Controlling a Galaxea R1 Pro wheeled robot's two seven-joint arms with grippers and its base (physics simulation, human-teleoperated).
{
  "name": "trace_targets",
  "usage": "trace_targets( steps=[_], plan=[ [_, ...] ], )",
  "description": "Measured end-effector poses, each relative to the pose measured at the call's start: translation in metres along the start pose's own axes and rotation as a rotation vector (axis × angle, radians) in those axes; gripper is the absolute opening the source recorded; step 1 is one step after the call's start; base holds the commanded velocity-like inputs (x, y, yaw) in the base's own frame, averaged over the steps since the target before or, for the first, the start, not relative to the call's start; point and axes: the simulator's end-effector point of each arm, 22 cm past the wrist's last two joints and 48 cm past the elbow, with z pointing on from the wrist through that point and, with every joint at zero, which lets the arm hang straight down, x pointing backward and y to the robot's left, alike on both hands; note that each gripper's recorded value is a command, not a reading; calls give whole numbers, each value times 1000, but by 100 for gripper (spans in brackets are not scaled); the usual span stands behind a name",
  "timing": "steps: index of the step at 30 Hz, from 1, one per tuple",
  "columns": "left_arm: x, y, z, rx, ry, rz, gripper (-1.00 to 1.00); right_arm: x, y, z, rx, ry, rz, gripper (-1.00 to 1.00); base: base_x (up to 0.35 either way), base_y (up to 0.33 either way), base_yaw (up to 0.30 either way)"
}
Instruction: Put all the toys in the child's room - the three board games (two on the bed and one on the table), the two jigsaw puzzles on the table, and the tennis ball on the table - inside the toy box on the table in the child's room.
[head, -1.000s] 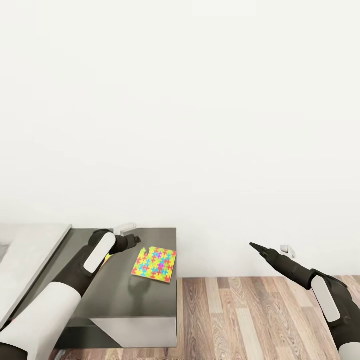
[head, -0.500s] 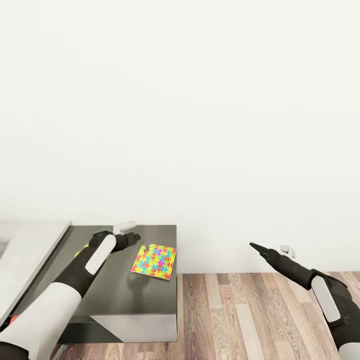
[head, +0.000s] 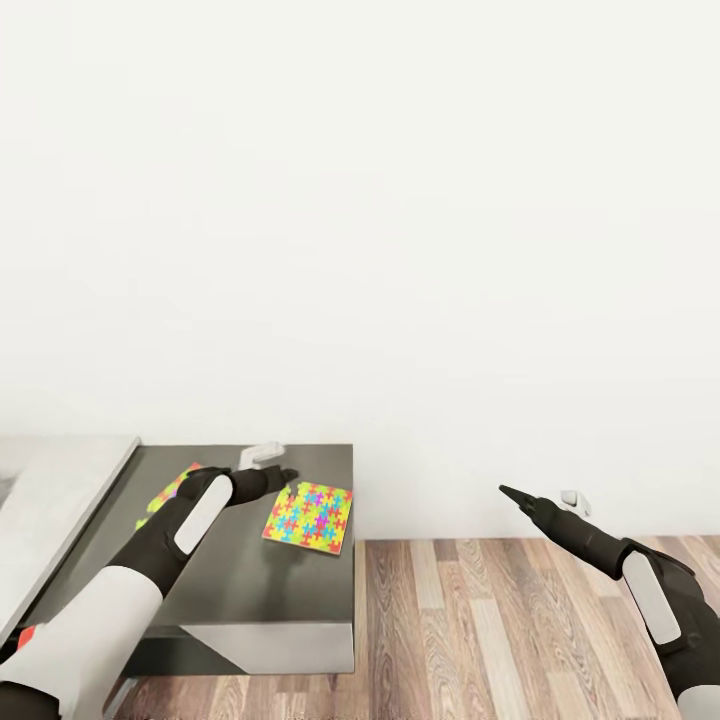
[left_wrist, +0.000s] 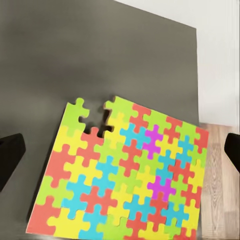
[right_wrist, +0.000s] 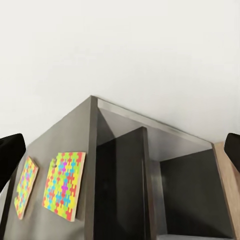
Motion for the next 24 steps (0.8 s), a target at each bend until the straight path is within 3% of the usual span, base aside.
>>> trace_targets(
  steps=[13, 24],
  plan=[
    [7, -14, 6, 93, 17, 18, 100, 7, -9, 3, 13, 13, 10, 100, 0, 0, 0],
    [-11, 19, -4, 73, -10, 39, 100, 13, -16, 6, 22, 24, 17, 100, 0, 0, 0]
  ],
)
